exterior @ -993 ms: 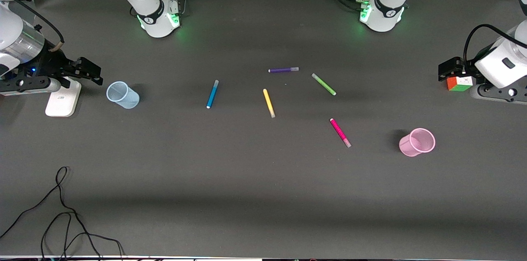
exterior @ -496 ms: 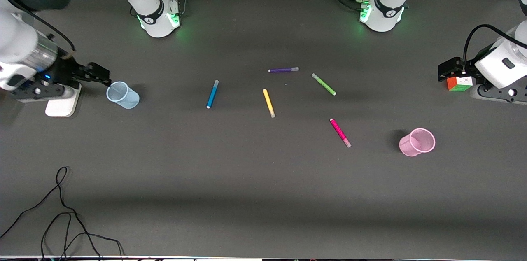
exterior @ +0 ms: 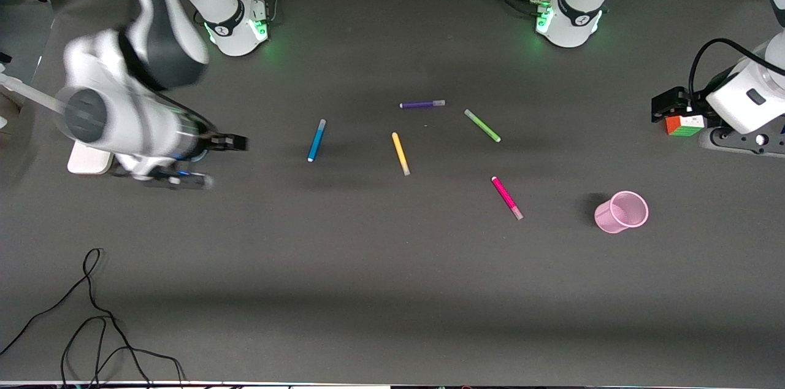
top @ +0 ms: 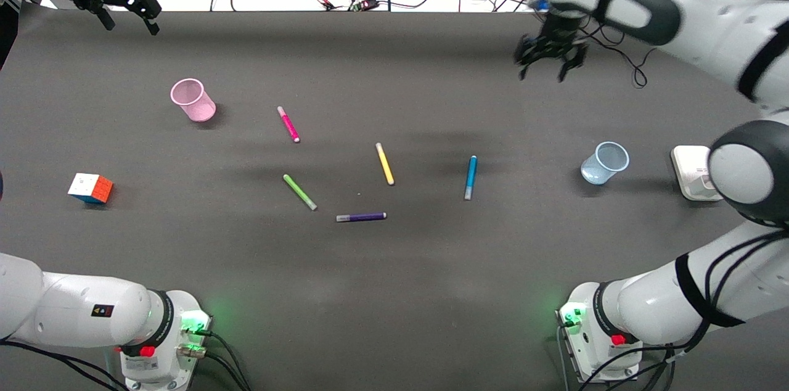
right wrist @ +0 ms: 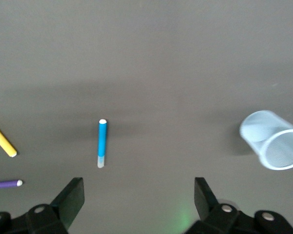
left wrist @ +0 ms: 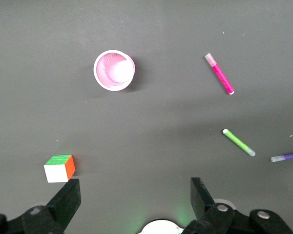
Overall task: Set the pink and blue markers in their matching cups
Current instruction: 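Move the right gripper toward the blue marker while the left gripper starts reaching, then grasp the blue marker with the right gripper while the left gripper reaches the pink marker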
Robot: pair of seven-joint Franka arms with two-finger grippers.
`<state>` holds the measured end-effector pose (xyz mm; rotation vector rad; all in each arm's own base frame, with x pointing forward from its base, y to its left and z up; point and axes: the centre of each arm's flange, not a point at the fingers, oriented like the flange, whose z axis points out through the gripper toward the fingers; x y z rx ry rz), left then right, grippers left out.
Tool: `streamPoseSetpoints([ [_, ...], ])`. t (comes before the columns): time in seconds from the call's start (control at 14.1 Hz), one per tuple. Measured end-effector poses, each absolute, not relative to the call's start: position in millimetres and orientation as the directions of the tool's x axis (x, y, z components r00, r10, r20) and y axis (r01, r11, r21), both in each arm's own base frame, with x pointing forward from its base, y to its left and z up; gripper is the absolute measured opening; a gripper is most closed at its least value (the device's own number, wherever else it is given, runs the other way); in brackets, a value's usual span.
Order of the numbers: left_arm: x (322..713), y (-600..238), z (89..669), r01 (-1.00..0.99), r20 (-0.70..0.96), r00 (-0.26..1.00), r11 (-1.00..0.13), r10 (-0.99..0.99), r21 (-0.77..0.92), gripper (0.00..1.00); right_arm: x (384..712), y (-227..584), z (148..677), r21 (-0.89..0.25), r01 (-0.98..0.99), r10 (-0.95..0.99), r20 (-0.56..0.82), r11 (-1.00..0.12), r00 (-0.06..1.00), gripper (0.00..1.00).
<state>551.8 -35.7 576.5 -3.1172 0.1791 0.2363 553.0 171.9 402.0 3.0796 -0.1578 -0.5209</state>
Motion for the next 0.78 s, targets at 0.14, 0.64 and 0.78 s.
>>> streamPoseSetpoints([
  [0.14,549.1,-68.5,576.4,-0.037,-0.150,0.988,-0.999,-0.035,-0.009,1.00,544.3,210.6,357.9,0.060,-0.100,-0.115,-0.364,-0.993,0.924,1.00],
  [0.64,543.2,-200.6,540.7,0.212,-0.149,0.965,-0.977,0.215,-0.037,1.00,492.9,266.2,233.0,0.078,-0.191,-0.205,-0.435,-0.979,0.877,1.00],
  [0.78,545.7,-226.9,522.1,0.243,-0.148,0.958,-0.969,0.246,-0.038,1.00,489.7,257.7,207.6,0.087,-0.208,-0.225,-0.442,-0.974,0.869,1.00],
])
